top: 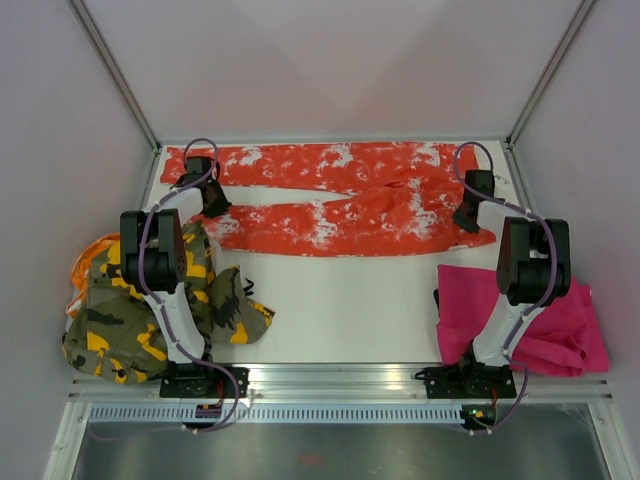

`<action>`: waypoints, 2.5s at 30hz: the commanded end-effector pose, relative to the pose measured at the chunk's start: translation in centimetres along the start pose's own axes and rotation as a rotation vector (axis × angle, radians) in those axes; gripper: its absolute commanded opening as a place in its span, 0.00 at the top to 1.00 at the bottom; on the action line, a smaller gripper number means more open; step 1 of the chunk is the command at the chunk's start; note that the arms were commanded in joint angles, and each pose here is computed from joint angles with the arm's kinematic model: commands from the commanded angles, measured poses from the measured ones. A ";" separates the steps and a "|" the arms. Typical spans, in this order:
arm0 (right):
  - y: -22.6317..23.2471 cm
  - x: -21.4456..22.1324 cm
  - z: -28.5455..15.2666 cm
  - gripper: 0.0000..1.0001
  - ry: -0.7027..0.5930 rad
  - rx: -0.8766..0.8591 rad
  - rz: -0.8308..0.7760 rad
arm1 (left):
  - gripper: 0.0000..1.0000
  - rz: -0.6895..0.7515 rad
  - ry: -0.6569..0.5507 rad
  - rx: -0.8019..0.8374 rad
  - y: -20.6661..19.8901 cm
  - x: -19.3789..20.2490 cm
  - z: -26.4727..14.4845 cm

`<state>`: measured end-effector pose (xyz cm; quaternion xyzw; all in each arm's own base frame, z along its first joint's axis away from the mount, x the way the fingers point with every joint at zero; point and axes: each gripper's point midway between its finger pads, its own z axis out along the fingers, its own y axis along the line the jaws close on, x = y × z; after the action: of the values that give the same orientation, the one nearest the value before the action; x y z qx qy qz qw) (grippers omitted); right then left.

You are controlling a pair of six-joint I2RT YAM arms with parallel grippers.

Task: Fold and stack the trousers
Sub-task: Flatten the trousers out, then fold the trousers

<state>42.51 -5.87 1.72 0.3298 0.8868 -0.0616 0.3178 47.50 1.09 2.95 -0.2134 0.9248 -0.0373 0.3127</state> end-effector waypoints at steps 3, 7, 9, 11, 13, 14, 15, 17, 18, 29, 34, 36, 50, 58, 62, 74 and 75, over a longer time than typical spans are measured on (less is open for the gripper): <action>-5.4 0.2 1.9 0.80 0.025 0.130 0.040 | 0.98 0.048 -0.008 0.091 -4.9 -0.5 -0.8; -7.4 -1.1 1.5 0.80 -0.008 0.168 0.045 | 0.98 0.062 -0.034 0.108 -6.8 -1.2 -1.4; -8.0 -2.0 1.5 0.81 -0.019 0.165 0.061 | 0.98 0.067 -0.063 0.099 -6.8 -2.2 -1.9; -7.6 -2.9 1.1 0.83 -0.034 0.139 0.051 | 0.97 0.078 -0.092 0.084 -6.7 -3.3 -2.5; -7.1 -4.3 0.2 0.83 -0.068 0.110 0.034 | 0.97 0.094 -0.136 0.046 -6.2 -4.7 -3.3; -6.6 -4.8 -0.3 0.82 -0.080 0.086 0.031 | 0.95 0.097 -0.155 0.034 -6.1 -5.4 -3.7; -5.2 -5.0 -0.8 0.81 -0.073 0.008 0.023 | 0.95 0.102 -0.172 0.013 -5.7 -5.9 -4.0; -2.8 -6.4 -2.9 0.73 -0.108 -0.118 0.003 | 0.91 0.094 -0.205 0.012 -5.9 -7.4 -4.9; -0.7 -6.8 -4.0 0.69 -0.125 -0.205 -0.017 | 0.87 0.084 -0.216 0.008 -5.9 -7.8 -5.2; 2.7 -9.3 -10.8 0.36 -0.271 -0.323 0.072 | 0.41 -0.350 -0.118 0.041 -6.1 -2.9 -8.6; 1.2 -8.1 -10.2 0.36 -0.259 -0.267 0.093 | 0.40 -0.448 -0.082 -0.130 -5.1 1.1 -10.4; 0.3 -7.6 -10.1 0.35 -0.257 -0.246 0.134 | 0.40 -0.468 -0.078 -0.166 -5.0 2.7 -10.6; -6.3 -4.6 -8.9 0.25 -0.193 -0.104 0.332 | 0.33 -0.590 -0.043 -0.444 -1.4 9.6 -10.3; -9.4 -3.9 -8.1 0.20 -0.138 -0.083 0.437 | 0.09 -0.534 -0.033 -0.515 -0.1 10.5 -8.7; -10.9 -3.6 -8.1 0.21 -0.140 -0.049 0.447 | 0.16 -0.540 0.018 -0.520 -0.3 11.8 -7.6; -12.4 -2.5 -7.6 0.21 -0.133 0.021 0.460 | 0.27 -0.549 0.078 -0.557 0.1 14.0 -6.4; -12.6 -2.1 -7.3 0.21 -0.121 0.034 0.465 | 0.27 -0.551 0.090 -0.560 0.2 14.3 -6.3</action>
<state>32.56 -14.06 7.94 0.5102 0.7737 -0.0101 0.3754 36.98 -6.17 2.36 -0.5078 0.8239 0.0779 0.2394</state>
